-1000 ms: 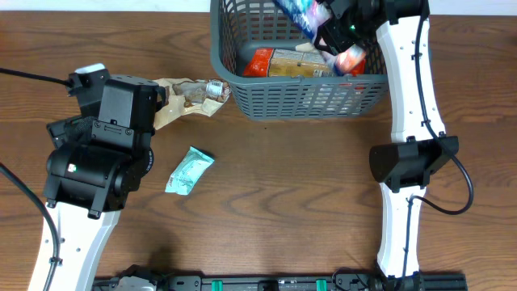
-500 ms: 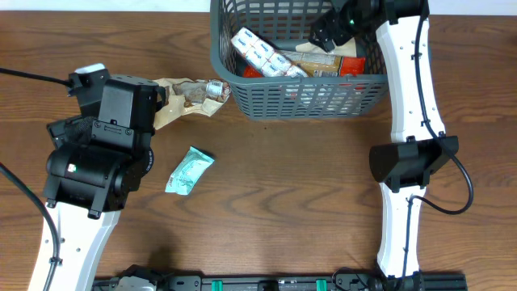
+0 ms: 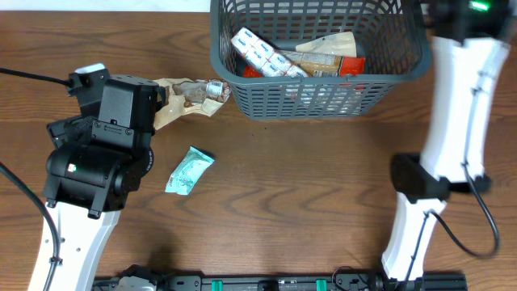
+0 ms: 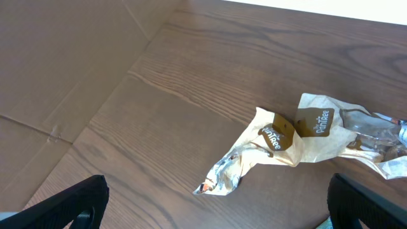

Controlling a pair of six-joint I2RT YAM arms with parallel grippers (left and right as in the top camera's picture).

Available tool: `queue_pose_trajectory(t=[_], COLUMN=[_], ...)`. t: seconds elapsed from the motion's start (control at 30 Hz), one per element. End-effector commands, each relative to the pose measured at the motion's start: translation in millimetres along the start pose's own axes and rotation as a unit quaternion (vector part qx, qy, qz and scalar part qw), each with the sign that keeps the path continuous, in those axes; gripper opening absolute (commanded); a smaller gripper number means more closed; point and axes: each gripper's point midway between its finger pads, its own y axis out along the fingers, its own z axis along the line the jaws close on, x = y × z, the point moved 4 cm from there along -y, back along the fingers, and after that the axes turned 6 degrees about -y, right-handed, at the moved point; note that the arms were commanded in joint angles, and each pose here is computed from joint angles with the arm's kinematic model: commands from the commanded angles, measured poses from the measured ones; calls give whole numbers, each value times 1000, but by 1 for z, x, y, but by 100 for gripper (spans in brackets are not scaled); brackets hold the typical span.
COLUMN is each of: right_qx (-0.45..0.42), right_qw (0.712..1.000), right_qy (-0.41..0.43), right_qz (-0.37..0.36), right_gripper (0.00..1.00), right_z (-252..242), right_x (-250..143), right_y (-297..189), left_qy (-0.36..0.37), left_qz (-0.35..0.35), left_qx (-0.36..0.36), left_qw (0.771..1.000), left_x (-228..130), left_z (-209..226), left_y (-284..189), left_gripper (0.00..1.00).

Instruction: Pack container

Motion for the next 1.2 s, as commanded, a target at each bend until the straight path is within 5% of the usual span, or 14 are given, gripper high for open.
queue_pose_trajectory(t=[0.0,0.13,0.37,0.77,1.17], right_qx=[-162,-226,-333,-374,-201], right_qw=[980,961,882,842,846], right_qy=[112,153,301,320,361], right_qz=[-17,35,148,221,337], right_gripper=[99,99,99,99,99], right_z=[-72,-109,-153,-186,-149], right_x=[1,-33,-111,-156,-212], right_y=[-81,-111,-141,-123,-41], left_qy=[-1,-1,-1,-1,-5], left_qz=[-8,-9,-8,-9,4], left_qx=[8,8,8,8,-14], left_qw=[1000,1000,1000,1000,1000], left_x=[6,6,6,6,2], left_z=[5,5,5,5,-1], left_y=[-3,-3,-3,-3,-3], left_gripper=[99,99,99,99,99])
